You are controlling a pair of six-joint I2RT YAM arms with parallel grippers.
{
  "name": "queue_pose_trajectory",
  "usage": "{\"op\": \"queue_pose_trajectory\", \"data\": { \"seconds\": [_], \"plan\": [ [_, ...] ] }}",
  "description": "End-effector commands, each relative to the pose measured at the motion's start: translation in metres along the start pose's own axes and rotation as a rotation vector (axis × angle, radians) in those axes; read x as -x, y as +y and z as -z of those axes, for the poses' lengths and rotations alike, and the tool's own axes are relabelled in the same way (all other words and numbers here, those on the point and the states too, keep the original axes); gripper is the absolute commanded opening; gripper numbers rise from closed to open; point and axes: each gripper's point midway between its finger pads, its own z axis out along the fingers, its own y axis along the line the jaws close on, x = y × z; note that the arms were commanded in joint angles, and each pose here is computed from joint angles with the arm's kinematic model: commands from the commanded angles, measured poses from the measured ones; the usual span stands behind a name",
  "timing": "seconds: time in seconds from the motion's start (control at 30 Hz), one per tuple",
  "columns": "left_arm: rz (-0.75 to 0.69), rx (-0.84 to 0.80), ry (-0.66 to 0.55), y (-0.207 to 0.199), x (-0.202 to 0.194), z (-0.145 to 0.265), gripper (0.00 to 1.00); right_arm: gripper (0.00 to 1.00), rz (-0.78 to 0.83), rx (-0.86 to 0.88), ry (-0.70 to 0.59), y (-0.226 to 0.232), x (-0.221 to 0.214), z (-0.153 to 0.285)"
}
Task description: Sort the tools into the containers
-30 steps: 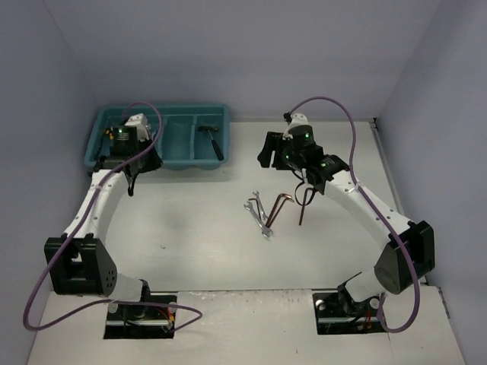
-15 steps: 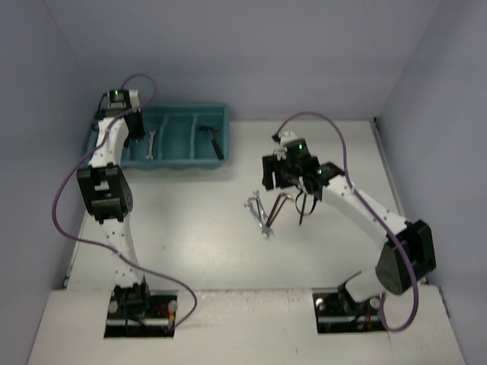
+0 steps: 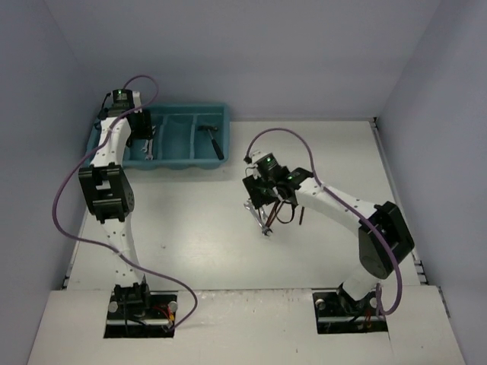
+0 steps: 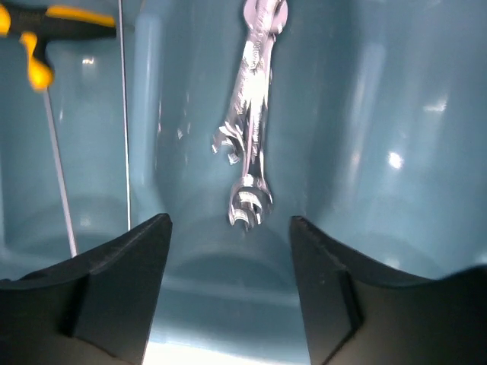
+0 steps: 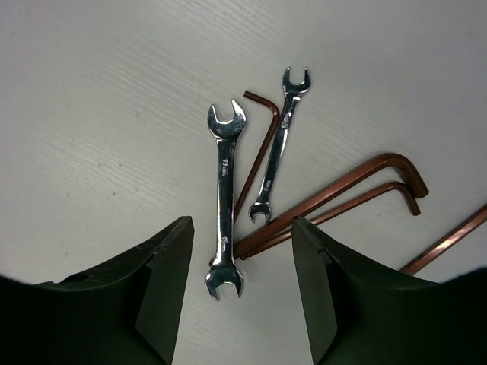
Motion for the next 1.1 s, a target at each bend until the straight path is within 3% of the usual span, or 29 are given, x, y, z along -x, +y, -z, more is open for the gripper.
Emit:
{"op": "queue_pose_trajectory", "data": {
  "seconds": [0.0, 0.17, 0.33, 0.53, 1.07],
  "plan": [
    [0.077, -0.029, -0.251, -0.028, 0.053, 0.131, 0.65, 0.44, 0.064, -0.082, 0.066, -0.001, -0.009, -0.015],
    [0.142, -0.125, -0.255, -0.061, 0.011, 0.192, 0.67, 0.38, 0.092, -0.094, 0.126, 0.002, -0.022, -0.032],
    [0.089, -0.218, -0.261, -0.093, -0.036, 0.239, 0.67, 0.35, 0.117, -0.101, 0.157, 0.009, -0.028, -0.043],
    [0.079, -0.332, -0.217, -0.116, -0.088, 0.261, 0.67, 0.29, 0.165, -0.118, 0.181, 0.018, -0.034, -0.054],
    [0.095, -0.400, -0.175, -0.118, -0.134, 0.273, 0.68, 0.32, 0.157, -0.155, 0.259, 0.016, -0.055, -0.081]
  ]
}}
